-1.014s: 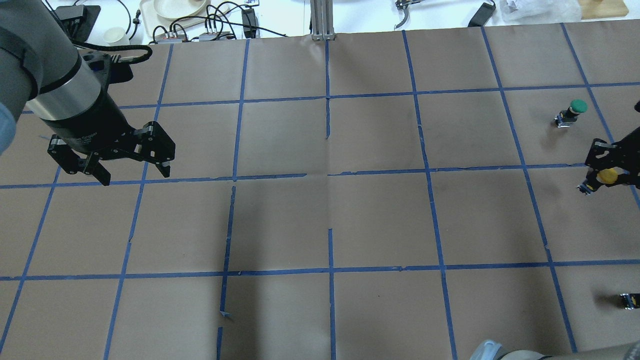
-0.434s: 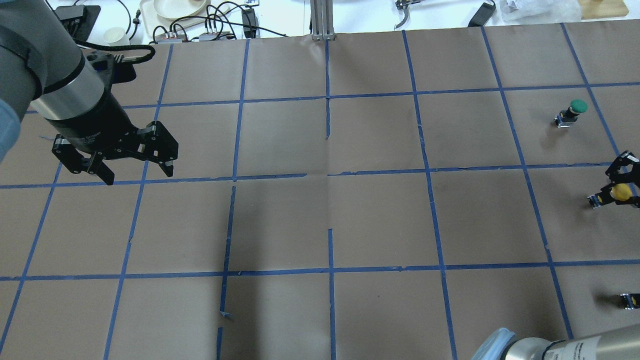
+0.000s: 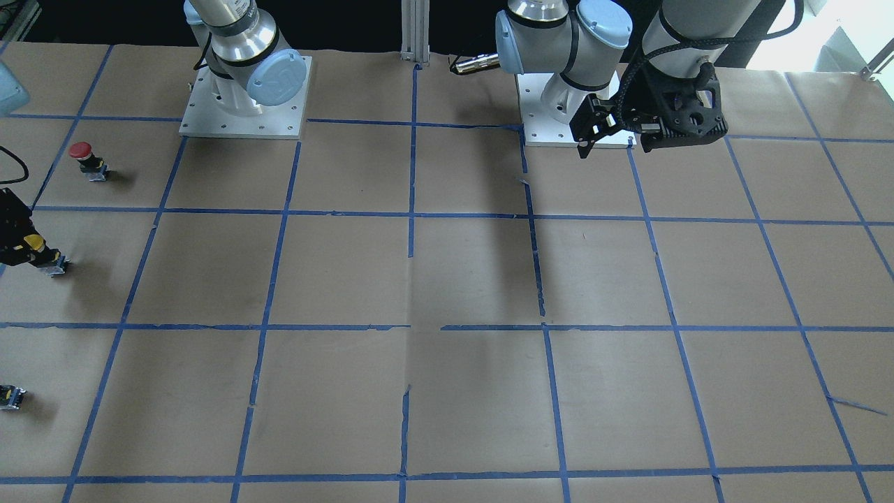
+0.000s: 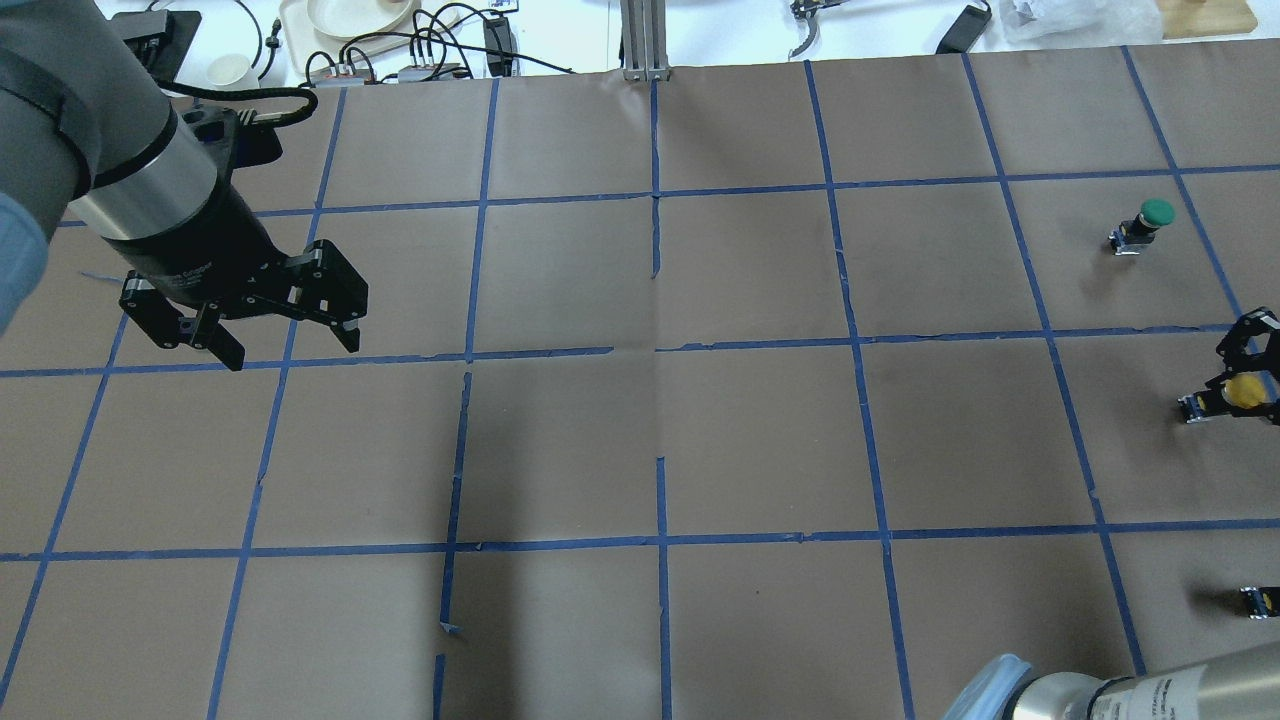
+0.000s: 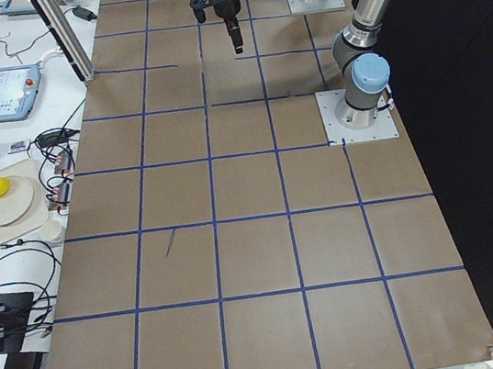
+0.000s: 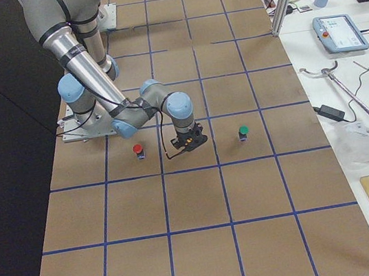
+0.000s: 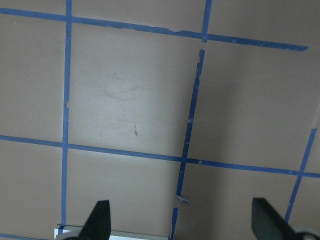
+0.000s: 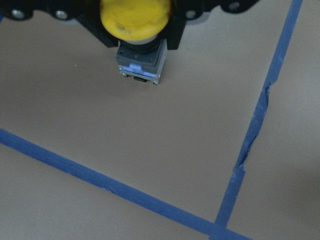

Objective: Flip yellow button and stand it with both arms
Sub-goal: 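Lower the button upright onto the table beside the green button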

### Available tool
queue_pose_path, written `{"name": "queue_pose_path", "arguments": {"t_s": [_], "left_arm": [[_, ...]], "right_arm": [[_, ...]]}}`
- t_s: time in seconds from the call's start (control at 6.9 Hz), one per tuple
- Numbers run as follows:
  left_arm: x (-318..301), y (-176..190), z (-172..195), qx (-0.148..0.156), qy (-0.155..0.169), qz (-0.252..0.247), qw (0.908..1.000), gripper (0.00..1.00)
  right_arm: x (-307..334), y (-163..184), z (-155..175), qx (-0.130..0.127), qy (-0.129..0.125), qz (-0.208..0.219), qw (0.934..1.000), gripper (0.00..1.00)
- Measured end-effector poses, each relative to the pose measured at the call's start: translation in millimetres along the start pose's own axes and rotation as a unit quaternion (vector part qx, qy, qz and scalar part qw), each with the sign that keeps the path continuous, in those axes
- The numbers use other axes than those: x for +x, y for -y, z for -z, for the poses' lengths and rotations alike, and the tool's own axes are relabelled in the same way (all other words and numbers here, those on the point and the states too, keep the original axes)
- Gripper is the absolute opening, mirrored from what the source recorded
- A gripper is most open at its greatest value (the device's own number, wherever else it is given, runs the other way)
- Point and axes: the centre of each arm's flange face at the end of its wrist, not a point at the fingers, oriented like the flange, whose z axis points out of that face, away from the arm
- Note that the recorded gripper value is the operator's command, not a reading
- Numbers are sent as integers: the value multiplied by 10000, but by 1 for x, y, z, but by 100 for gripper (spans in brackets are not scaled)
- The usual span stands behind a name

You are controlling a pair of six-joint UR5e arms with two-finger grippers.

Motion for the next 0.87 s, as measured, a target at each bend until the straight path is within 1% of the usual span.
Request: {"name": "queue_pose_path", "arguments": {"t_s": [0.14,0.29,0.72,0.87], "left_arm": [[1,-1,-2,-49,12,-44,10000,100],[3,-2,-4,-76,41,-90,9999,100],[5,-3,-4,-79,67,-127,9999,100],[5,-3,-5,-84,69,-127,9999,100]], "right_arm": [[1,0,0,22,-57,-196,9998,12],[2,0,1,47,-94,-306,9995,12],[0,-3,3,68,-98,-535,9985,13],[-1,-4,3,54,-77,-543,9985,17]]}}
